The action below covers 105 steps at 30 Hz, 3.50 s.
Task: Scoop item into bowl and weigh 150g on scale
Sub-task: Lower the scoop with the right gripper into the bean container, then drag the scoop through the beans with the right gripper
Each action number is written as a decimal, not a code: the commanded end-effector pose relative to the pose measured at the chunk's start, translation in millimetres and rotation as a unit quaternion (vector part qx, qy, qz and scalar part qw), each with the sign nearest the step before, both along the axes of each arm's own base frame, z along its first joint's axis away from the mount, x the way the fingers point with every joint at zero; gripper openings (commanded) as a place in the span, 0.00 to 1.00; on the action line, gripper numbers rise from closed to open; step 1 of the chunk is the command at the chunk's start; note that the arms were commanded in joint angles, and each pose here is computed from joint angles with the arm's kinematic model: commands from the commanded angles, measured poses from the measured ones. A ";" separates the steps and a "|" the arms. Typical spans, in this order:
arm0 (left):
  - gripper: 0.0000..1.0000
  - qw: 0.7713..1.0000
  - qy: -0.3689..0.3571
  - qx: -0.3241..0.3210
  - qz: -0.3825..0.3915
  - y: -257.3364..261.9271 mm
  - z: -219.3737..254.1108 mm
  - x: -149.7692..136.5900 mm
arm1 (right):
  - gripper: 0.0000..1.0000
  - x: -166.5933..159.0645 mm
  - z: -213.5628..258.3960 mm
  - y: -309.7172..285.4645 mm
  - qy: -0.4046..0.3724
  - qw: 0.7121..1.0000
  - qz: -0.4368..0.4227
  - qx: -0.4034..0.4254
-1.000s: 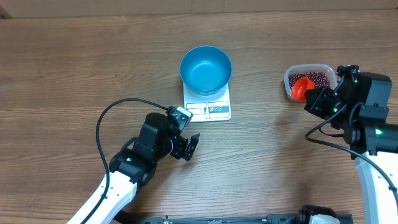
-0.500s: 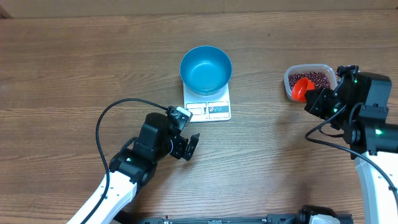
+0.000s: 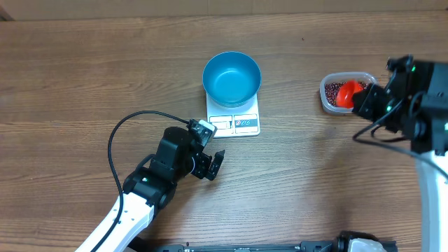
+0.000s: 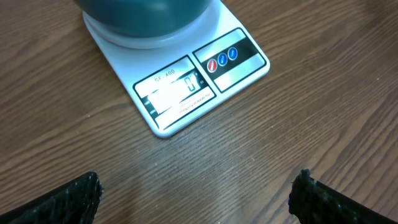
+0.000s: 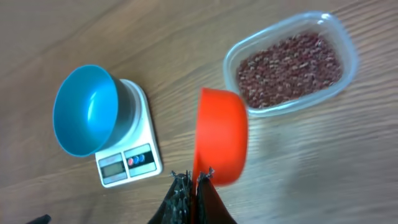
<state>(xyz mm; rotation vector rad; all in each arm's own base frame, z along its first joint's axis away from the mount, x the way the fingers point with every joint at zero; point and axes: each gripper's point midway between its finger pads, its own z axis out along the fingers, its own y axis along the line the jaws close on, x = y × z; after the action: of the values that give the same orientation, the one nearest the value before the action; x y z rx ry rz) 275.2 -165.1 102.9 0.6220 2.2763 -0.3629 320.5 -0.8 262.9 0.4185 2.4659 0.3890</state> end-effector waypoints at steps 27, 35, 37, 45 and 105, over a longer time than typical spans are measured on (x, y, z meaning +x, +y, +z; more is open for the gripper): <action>1.00 1.000 0.010 -0.004 0.000 -0.2 -4.2 -1.9 | 0.04 93.6 -79.0 -89.6 0.098 0.963 0.168 -0.188; 1.00 1.000 0.010 -0.004 0.000 -0.2 -4.2 -1.9 | 0.04 98.9 -114.2 -95.2 0.137 0.956 0.181 -0.186; 0.99 1.000 0.010 -0.004 0.000 -0.2 -4.2 -1.9 | 0.04 101.2 -121.1 -98.4 0.143 0.954 0.179 -0.190; 1.00 1.000 0.010 -0.004 0.000 -0.2 -4.2 -1.9 | 0.04 101.8 -141.3 -100.0 0.167 0.953 0.177 -0.180; 1.00 0.997 0.005 -0.016 0.075 12.1 -0.2 10.9 | 0.04 92.4 -188.7 -55.2 0.199 0.959 0.201 -0.014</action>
<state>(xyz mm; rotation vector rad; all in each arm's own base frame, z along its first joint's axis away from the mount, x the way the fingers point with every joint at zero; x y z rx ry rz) 285.0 -156.7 106.7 0.4565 2.2914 -0.3424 415.5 -71.5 82.4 -0.0497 2.9517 0.3192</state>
